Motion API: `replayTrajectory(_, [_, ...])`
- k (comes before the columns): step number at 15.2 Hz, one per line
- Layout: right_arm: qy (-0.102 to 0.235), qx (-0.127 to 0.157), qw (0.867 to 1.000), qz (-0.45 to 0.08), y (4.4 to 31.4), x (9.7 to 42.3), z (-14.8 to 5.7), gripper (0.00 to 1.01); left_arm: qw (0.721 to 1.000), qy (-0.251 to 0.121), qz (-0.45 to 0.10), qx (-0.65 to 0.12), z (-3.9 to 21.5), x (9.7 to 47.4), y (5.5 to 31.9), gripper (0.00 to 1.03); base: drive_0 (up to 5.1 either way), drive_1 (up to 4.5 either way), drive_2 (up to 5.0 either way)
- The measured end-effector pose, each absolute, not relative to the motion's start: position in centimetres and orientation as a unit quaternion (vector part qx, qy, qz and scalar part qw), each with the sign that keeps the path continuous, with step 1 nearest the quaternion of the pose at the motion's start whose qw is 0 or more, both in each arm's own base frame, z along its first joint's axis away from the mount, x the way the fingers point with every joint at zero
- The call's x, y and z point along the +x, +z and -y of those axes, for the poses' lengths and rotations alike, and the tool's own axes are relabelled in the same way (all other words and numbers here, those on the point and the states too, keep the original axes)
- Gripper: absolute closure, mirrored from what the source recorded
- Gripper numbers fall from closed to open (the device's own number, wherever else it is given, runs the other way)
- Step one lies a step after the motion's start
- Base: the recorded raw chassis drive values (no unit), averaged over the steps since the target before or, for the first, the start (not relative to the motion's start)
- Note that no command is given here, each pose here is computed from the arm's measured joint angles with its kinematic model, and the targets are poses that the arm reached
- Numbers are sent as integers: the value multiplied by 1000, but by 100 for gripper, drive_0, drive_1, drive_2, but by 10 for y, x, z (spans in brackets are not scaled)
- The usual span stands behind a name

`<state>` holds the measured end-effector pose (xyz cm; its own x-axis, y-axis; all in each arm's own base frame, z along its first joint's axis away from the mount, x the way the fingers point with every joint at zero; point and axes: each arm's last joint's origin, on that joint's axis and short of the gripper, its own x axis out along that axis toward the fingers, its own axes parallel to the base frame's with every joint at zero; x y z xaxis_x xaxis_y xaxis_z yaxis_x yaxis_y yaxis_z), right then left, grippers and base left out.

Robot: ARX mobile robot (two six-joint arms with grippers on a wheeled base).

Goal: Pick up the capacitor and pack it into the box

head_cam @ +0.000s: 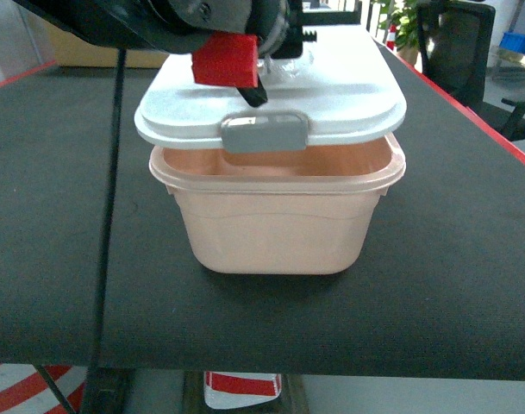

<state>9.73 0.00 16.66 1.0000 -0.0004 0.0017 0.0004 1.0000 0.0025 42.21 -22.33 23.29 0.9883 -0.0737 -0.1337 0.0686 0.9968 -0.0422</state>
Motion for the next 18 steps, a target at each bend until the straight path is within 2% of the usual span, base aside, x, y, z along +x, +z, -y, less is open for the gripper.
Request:
replayTrajectory(2, [0, 1, 1000, 1, 167, 97, 0, 3, 996, -32, -87, -6, 237, 424, 221, 101, 0, 0, 0])
replayTrajectory(4, [0, 1, 1000, 1, 167, 97, 0, 3, 996, -25, -87, -4, 244, 426, 223, 101, 0, 0, 0])
replayTrajectory(10, [0, 1, 1000, 1, 167, 97, 0, 3, 994, -13, -112, 10, 239, 432, 212, 101, 0, 0, 0])
replayTrajectory(18, [0, 1, 1000, 1, 167, 97, 0, 3, 992, -27, -123, 14, 243, 430, 208, 101, 0, 0, 0])
